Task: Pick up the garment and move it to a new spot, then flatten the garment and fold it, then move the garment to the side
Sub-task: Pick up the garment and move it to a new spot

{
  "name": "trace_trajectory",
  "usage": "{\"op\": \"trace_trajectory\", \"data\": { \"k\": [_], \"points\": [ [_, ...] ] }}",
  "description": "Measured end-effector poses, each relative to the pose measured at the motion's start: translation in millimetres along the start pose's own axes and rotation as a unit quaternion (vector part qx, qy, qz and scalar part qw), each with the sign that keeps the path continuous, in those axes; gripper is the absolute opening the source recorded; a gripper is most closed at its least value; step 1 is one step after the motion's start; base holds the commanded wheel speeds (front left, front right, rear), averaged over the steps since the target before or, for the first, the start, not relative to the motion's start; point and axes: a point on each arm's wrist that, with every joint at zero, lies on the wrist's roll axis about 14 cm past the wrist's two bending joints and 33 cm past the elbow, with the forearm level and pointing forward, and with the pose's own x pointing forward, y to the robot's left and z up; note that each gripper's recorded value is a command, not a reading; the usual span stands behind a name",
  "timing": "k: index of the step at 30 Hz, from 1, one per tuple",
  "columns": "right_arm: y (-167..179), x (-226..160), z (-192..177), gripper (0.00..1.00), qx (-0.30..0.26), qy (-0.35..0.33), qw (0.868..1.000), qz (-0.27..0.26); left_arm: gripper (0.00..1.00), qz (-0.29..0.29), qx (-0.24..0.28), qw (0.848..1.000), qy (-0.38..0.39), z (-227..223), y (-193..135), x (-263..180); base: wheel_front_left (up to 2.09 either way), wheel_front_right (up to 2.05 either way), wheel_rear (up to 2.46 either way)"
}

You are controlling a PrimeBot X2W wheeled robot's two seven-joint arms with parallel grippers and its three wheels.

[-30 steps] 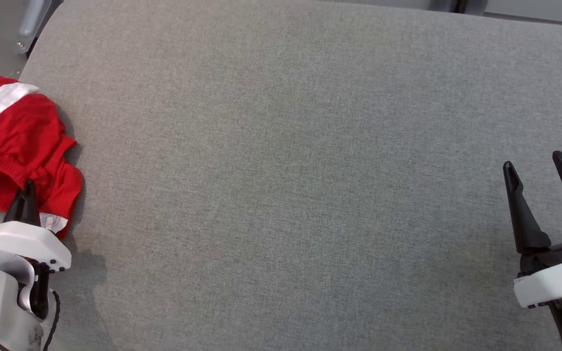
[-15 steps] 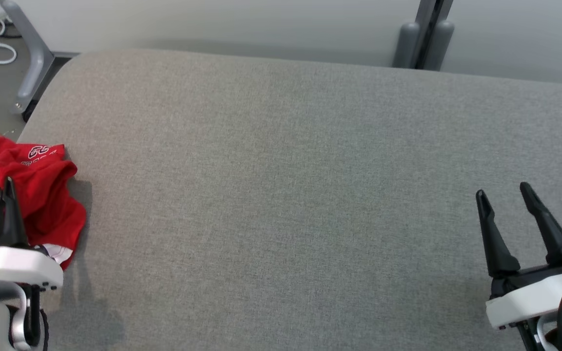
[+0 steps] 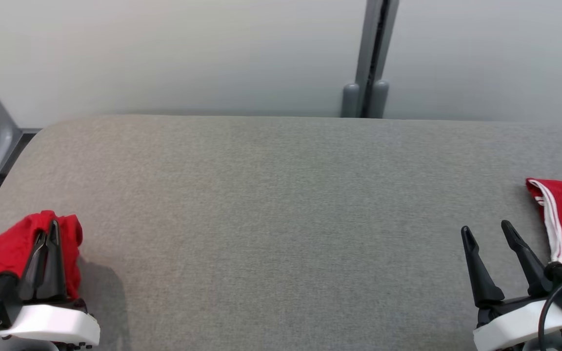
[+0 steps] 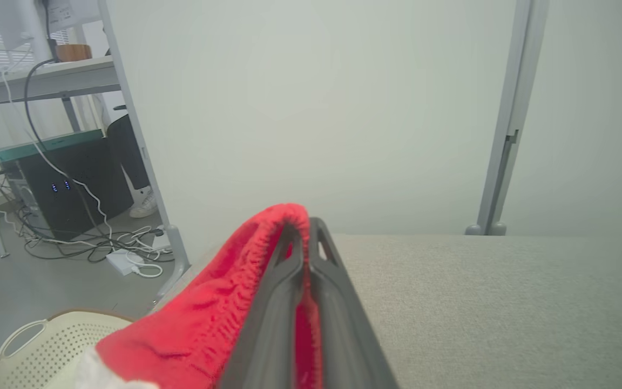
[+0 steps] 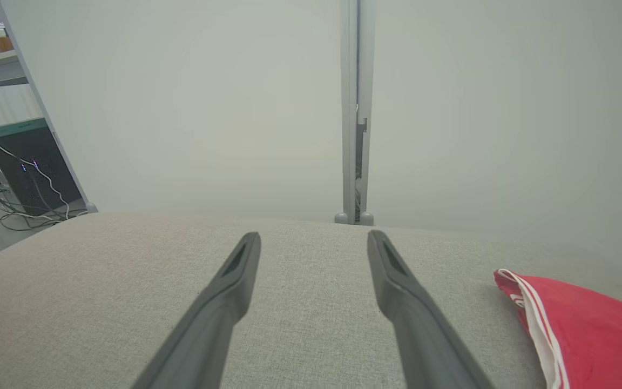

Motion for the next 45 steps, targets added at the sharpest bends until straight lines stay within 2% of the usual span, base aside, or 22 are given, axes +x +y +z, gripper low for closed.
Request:
{"op": "trace_trajectory", "data": {
  "k": [8,14,17,20,24,25,26,32,36,38,39,40,43,45],
  "points": [
    [-22,-18,6,1.0,0.0,-0.008,0.999,-0.039,0.0,-0.098,-0.013,0.995,-0.016,18,-70,7,0.0,0.0,0.0],
    [-42,-22,6,1.0,-0.001,-0.008,0.997,-0.07,0.0,-0.217,-0.041,0.974,-0.045,34,-156,19,0.0,0.0,0.0],
    [-51,-23,4,1.0,0.001,-0.009,0.996,-0.086,0.0,-0.278,-0.058,0.957,-0.053,38,-200,25,0.0,0.0,0.0],
    [-59,-21,0,1.0,0.004,-0.007,0.995,-0.101,0.0,-0.347,-0.069,0.934,-0.054,39,-249,26,0.0,0.0,0.0],
    [-72,-20,-8,1.0,0.008,-0.001,0.993,-0.121,0.0,-0.434,-0.081,0.897,-0.031,23,-309,13,0.0,0.0,0.0],
    [-77,-20,-14,1.0,0.011,0.005,0.991,-0.131,0.0,-0.469,-0.088,0.878,-0.013,10,-333,3,0.0,0.0,0.0],
    [-80,-20,-17,1.0,0.011,0.007,0.991,-0.136,0.0,-0.484,-0.089,0.871,-0.001,1,-343,-2,0.0,0.0,0.0],
    [-94,-20,-31,1.0,0.013,0.02,0.987,-0.159,0.0,-0.544,-0.089,0.83,0.083,-56,-381,-29,0.0,0.0,0.0],
    [-100,-21,-40,1.0,0.014,0.03,0.985,-0.168,0.0,-0.558,-0.081,0.815,0.136,-91,-389,-40,0.0,0.0,0.0],
    [-101,-20,-41,1.0,0.014,0.029,0.985,-0.17,0.0,-0.557,-0.091,0.814,0.136,-94,-390,-38,0.0,0.0,0.0],
    [-102,-21,-42,1.0,0.015,0.031,0.985,-0.171,0.37,-0.554,-0.099,0.817,0.128,-91,-391,-35,0.0,0.0,0.0],
    [-102,-21,-42,1.0,0.015,0.031,0.985,-0.172,1.0,-0.554,-0.1,0.818,0.122,-88,-391,-35,0.0,0.0,0.0],
    [-101,-22,-42,1.0,0.017,0.029,0.985,-0.171,1.0,-0.551,-0.104,0.82,0.112,-83,-389,-36,0.0,0.0,0.0],
    [-99,-21,-38,1.0,0.017,0.024,0.985,-0.167,1.0,-0.544,-0.104,0.827,0.096,-74,-386,-31,0.0,0.0,0.0]
  ]
}}
